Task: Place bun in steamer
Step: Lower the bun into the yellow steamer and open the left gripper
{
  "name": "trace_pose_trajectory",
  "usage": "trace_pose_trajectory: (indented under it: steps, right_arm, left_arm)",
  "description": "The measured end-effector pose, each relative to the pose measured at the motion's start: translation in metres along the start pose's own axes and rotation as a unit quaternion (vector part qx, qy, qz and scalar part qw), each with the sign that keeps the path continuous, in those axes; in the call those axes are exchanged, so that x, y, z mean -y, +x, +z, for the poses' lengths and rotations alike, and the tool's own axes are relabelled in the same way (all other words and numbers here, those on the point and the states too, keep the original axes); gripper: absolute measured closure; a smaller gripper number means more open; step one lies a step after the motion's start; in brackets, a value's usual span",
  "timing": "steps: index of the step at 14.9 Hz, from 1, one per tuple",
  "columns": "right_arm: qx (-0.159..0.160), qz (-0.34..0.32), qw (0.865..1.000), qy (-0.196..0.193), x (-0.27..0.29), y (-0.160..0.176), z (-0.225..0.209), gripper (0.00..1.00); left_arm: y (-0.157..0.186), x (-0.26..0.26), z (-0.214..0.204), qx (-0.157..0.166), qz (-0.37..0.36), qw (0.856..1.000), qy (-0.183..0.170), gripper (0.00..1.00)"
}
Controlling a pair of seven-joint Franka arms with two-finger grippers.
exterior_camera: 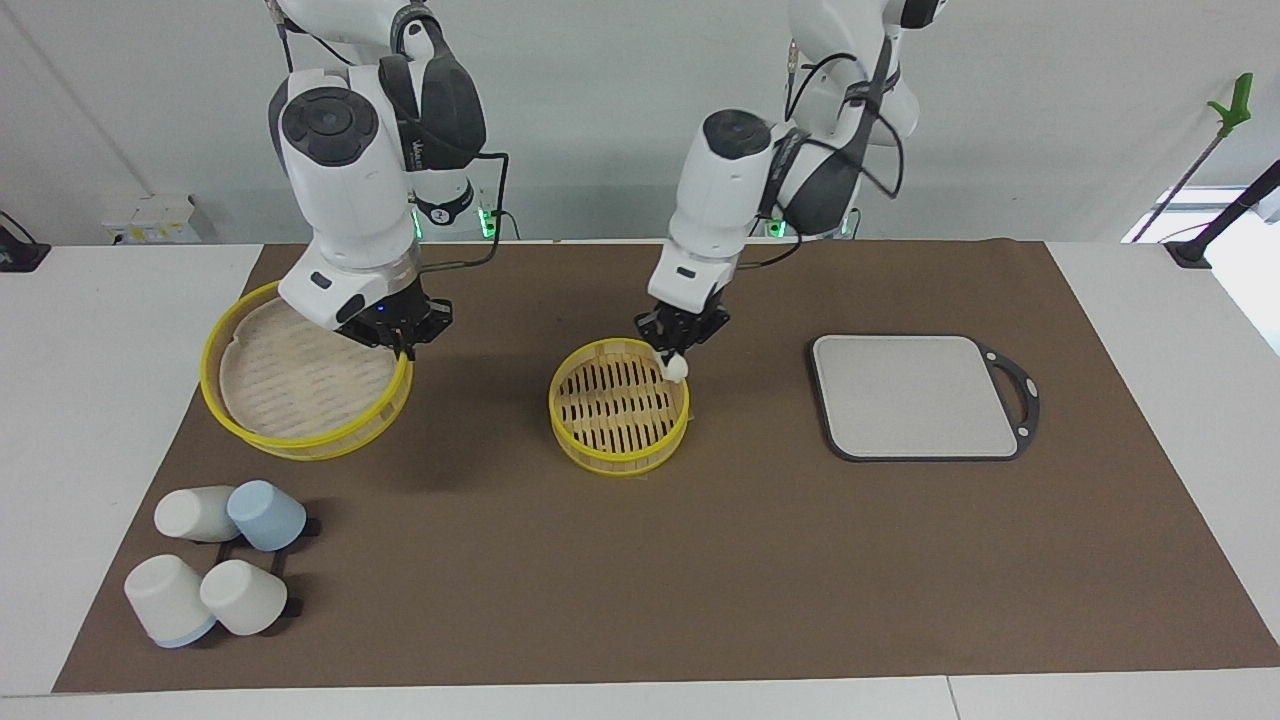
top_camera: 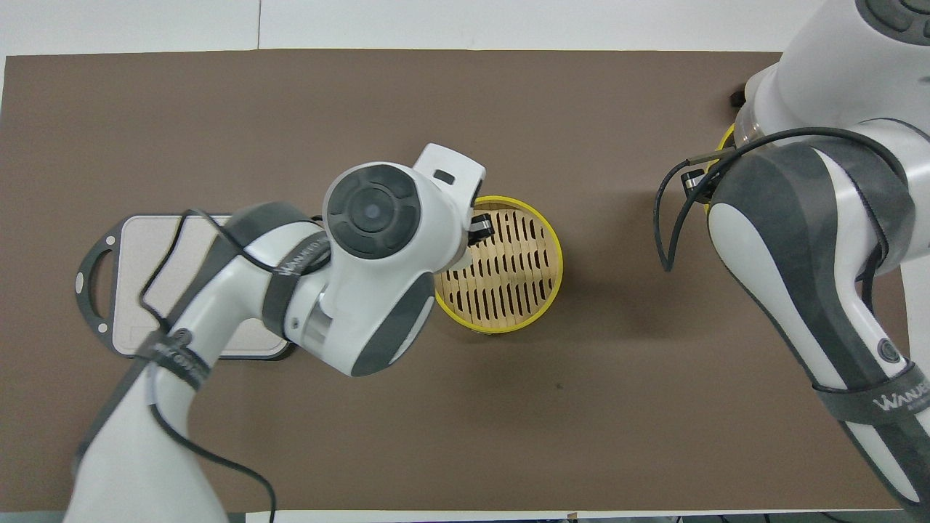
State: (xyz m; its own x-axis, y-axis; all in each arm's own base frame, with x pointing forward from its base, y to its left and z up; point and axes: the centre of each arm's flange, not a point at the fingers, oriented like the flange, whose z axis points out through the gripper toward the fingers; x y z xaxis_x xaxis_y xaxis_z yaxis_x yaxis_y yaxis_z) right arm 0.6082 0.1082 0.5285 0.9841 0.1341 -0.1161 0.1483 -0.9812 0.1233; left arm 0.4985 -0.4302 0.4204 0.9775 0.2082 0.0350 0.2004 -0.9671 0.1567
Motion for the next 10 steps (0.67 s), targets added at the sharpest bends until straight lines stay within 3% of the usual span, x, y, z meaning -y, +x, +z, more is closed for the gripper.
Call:
trace_pose_trajectory:
  steps: [3, 6, 10]
  right_arm:
    - [-0.002, -0.003, 1.0, -0.003, 0.005, -0.006, 0.016, 0.92]
    - [-0.007, -0.006, 1.0, -0.006, 0.009, -0.011, 0.02, 0.92]
    - [-0.007, -0.005, 1.0, -0.001, 0.011, -0.013, 0.019, 0.92]
  left_arm:
    - [-0.024, -0.016, 0.08, 0.01, 0.016, 1.0, 0.016, 0.84]
    - [-0.022, -0.015, 0.086, 0.006, 0.015, 1.0, 0.014, 0.8]
    - [-0.019, -0.012, 0.085, 0.004, 0.013, 1.0, 0.015, 0.38]
